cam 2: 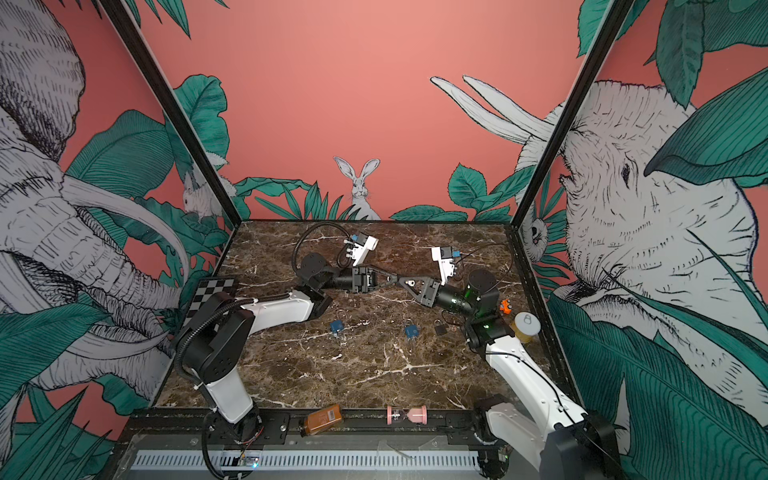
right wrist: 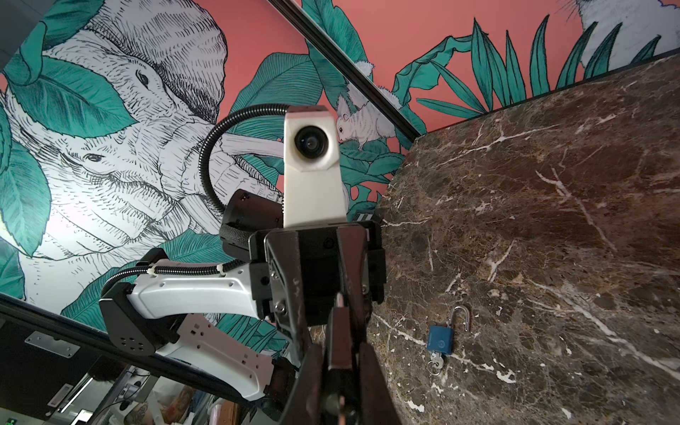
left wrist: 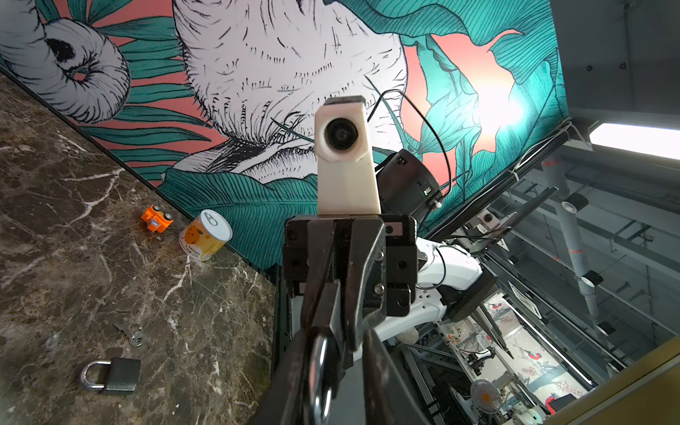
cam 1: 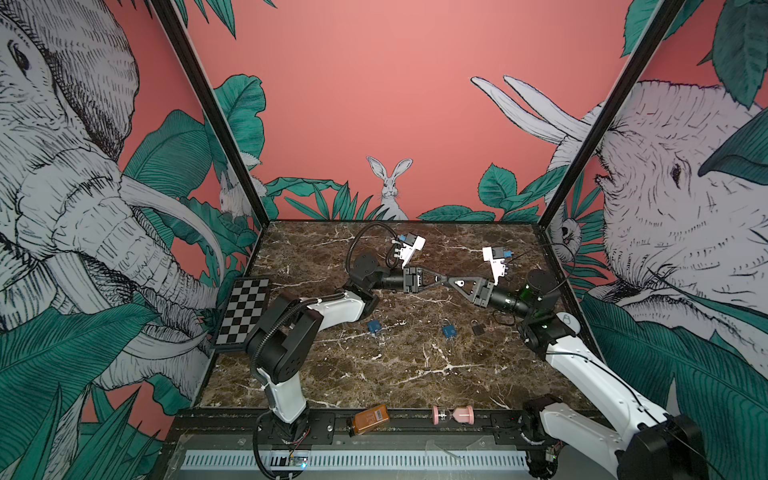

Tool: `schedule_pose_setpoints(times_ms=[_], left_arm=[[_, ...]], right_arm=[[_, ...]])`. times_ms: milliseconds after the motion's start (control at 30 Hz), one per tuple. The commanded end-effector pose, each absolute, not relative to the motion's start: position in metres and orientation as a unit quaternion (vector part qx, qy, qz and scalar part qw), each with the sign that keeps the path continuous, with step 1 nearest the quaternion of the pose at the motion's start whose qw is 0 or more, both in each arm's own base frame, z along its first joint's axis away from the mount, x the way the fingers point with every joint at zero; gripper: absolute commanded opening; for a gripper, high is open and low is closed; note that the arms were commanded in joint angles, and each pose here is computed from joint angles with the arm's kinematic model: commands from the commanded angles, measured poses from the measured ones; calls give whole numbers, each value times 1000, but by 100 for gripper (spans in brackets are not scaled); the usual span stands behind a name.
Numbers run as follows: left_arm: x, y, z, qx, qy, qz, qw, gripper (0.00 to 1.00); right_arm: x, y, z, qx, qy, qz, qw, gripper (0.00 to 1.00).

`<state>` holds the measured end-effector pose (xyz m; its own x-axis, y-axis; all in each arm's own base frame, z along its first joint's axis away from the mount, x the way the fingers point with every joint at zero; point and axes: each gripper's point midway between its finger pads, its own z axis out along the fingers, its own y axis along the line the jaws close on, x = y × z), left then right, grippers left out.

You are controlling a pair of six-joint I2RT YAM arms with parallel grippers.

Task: Lock with the key

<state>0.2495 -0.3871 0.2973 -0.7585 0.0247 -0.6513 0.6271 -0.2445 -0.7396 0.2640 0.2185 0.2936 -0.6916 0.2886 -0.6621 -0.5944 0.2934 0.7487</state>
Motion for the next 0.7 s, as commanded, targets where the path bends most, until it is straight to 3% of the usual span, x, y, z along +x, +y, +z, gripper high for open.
schedule_pose_setpoints(times_ms=[0, 400, 667], left_arm=[[241, -388, 312, 303, 560, -742, 208, 25], [234, -394, 310, 311, 557, -745, 193, 21], [236, -394, 312, 308, 555, -748, 195, 3]], right_arm=[[266, 217, 313, -127, 694, 577, 410, 0], [269, 214, 312, -131, 700, 556, 428, 0], [271, 210, 310, -129, 702, 542, 443, 0]])
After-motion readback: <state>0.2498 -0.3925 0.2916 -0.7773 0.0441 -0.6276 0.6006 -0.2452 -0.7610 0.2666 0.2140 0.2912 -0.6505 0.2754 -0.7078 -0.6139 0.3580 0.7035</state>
